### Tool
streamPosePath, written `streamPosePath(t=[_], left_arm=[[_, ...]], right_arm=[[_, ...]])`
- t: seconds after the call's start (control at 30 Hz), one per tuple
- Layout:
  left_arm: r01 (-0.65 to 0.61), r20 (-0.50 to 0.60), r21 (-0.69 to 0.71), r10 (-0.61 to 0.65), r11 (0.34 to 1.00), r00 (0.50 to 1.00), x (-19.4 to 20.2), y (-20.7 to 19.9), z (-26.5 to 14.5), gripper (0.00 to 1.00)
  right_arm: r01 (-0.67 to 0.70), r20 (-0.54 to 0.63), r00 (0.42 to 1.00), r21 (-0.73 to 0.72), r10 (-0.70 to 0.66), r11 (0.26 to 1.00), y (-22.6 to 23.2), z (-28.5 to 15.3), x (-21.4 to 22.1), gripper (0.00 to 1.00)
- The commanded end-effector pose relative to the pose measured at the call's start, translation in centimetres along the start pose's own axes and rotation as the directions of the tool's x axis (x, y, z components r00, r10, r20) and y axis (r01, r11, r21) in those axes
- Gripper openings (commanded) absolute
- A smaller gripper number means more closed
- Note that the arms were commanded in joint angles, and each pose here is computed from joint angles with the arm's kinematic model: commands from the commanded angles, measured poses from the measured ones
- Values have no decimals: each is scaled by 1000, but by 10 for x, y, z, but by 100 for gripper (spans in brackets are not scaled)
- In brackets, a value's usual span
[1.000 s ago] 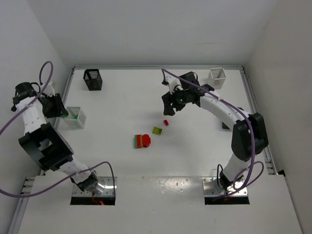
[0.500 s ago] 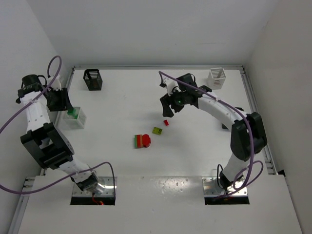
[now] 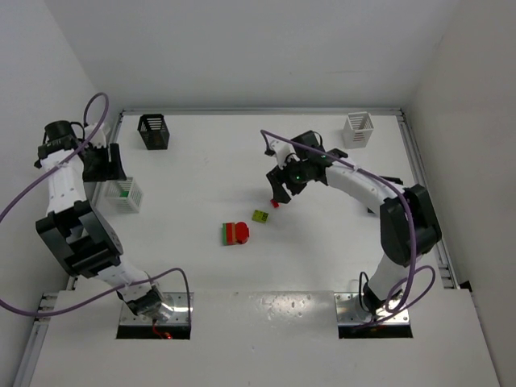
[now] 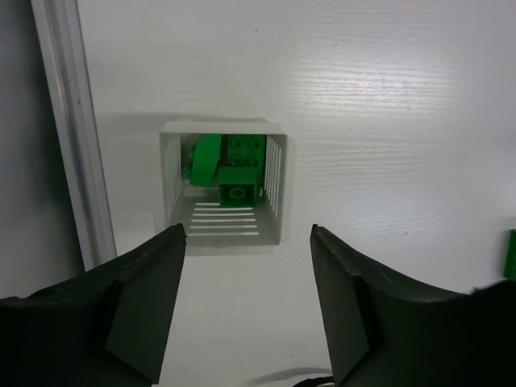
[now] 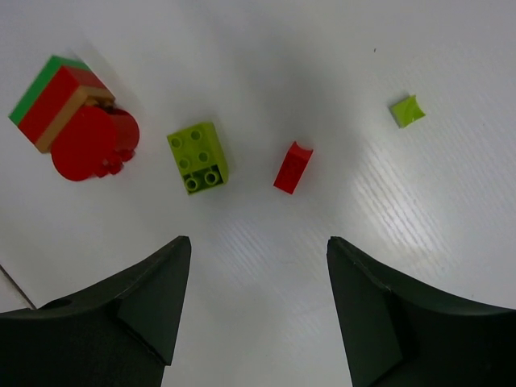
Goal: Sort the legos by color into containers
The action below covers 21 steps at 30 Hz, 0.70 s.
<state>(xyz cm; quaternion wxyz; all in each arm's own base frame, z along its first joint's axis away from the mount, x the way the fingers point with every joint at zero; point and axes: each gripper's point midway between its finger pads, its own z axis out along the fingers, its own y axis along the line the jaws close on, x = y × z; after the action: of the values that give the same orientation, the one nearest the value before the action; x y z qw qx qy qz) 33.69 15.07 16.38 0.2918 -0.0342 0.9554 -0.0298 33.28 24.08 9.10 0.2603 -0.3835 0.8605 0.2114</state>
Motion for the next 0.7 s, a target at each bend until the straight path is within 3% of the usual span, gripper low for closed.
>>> streamPosePath(t=[0.0, 0.23, 0.33, 0.67], left_arm=[[-59, 177, 57, 48, 997, 983, -33, -22, -31, 70], [-159, 280, 164, 109, 974, 954, -54, -82, -55, 73], [-171, 291, 181, 113, 968, 950, -53, -96, -60, 75], [-189, 347, 156, 125, 970, 930, -57, -102, -84, 77]], right_arm=[[82, -3, 997, 17, -82, 997, -1, -4, 5, 69], [230, -75, 969, -71, -235, 970, 28, 20, 28, 69], [280, -85, 955, -72, -286, 957, 39, 36, 12, 69], [327, -173, 931, 8, -321, 945, 36, 90, 4, 74]])
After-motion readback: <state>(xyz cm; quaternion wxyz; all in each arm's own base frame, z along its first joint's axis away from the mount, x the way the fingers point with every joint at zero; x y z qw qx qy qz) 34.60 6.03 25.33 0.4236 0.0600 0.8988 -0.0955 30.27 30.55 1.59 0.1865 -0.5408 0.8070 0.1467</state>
